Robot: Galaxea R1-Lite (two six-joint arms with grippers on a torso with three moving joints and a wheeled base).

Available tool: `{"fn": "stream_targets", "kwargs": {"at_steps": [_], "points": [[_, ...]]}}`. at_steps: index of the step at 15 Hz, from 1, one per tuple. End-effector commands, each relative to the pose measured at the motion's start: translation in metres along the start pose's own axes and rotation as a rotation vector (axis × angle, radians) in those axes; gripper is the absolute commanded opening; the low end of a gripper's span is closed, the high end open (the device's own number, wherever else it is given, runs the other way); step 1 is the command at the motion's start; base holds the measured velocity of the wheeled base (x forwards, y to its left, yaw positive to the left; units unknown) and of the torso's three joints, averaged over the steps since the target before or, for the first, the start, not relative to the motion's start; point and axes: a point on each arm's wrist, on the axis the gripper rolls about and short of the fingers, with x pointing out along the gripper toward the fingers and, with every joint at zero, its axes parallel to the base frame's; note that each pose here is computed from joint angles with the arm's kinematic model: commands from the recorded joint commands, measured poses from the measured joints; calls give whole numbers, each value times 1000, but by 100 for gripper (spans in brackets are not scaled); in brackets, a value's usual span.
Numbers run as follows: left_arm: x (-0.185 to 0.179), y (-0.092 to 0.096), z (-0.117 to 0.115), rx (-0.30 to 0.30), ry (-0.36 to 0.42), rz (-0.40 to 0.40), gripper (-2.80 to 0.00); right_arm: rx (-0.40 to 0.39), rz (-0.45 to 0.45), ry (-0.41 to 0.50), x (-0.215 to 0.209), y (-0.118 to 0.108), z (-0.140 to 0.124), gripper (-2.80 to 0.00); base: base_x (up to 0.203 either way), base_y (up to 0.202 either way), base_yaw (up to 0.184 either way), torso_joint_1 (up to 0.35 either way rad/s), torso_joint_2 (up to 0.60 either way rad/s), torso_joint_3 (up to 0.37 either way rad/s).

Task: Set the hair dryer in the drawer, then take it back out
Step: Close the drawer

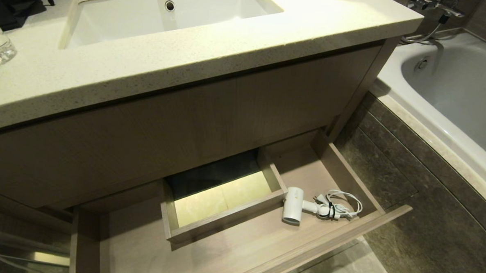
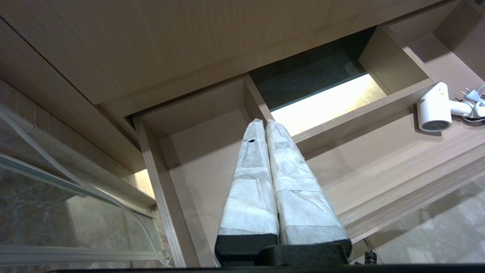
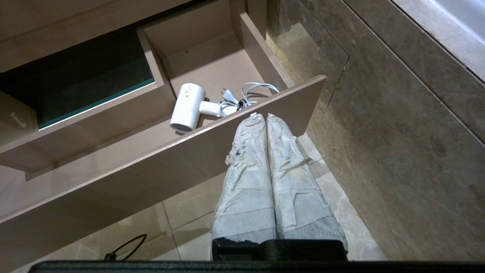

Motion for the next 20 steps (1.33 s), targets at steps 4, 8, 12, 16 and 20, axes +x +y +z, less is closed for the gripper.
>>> {"fn": "stream_targets", "kwargs": {"at_steps": [4, 8, 12, 16, 20], "points": [[0, 0, 0, 0, 0, 0, -280, 2, 0, 3, 0, 0, 0, -280, 0, 0, 0, 0, 0, 0], [0, 0, 0, 0, 0, 0, -280, 0, 0, 3, 0, 0, 0, -280, -4, -4, 128, 4, 4, 2], [0, 0, 0, -2, 2, 0, -280, 0, 3, 3, 0, 0, 0, -280, -2, -5, 150, 2, 1, 2], [0, 0, 0, -3, 2, 0, -280, 0, 3, 3, 0, 0, 0, -280, 0, -1, 41, 2, 0, 1], [0, 0, 0, -3, 0, 2, -280, -1, 3, 3, 0, 0, 0, -280, 0, 0, 0, 0, 0, 0]]}}
